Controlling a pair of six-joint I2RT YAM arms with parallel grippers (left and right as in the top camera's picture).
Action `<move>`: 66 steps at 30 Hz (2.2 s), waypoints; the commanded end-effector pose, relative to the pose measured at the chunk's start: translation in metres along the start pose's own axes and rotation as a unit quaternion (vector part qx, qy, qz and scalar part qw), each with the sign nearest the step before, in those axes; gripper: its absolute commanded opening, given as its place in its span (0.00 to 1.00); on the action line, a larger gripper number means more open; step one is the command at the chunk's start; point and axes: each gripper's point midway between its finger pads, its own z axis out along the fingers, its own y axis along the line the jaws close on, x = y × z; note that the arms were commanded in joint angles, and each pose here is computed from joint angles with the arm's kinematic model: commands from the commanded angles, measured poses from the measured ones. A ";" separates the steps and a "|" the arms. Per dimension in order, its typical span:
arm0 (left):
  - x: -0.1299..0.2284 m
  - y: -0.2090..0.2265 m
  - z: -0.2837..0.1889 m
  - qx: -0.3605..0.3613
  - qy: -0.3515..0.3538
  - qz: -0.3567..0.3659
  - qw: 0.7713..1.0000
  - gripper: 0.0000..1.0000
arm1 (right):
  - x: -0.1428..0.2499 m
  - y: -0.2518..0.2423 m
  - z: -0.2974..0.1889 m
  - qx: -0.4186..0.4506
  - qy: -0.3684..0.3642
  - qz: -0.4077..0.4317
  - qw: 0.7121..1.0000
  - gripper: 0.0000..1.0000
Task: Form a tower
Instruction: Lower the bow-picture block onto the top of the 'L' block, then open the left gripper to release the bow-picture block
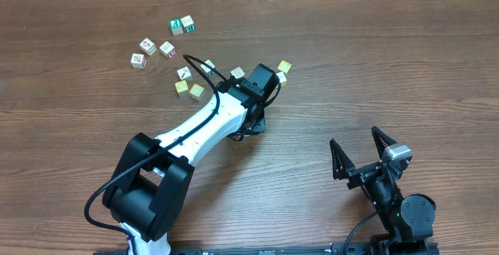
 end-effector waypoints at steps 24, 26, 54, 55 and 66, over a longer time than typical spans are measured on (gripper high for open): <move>0.007 -0.001 0.011 0.008 0.005 -0.002 1.000 0.54 | 0.001 -0.001 0.000 0.002 -0.002 0.000 1.000 1.00; 0.007 -0.001 0.011 0.009 0.004 -0.002 1.000 0.54 | 0.001 -0.001 0.000 0.002 -0.002 0.000 1.000 1.00; 0.005 -0.005 0.035 0.003 0.007 0.023 1.000 0.38 | 0.001 -0.001 0.000 0.002 -0.002 0.000 1.000 1.00; 0.005 -0.005 0.035 0.003 0.007 0.023 1.000 0.38 | 0.001 -0.001 0.000 0.002 -0.002 0.000 1.000 1.00; 0.005 -0.005 0.035 0.004 0.008 0.023 1.000 0.30 | 0.001 -0.001 0.000 0.002 -0.002 0.000 1.000 1.00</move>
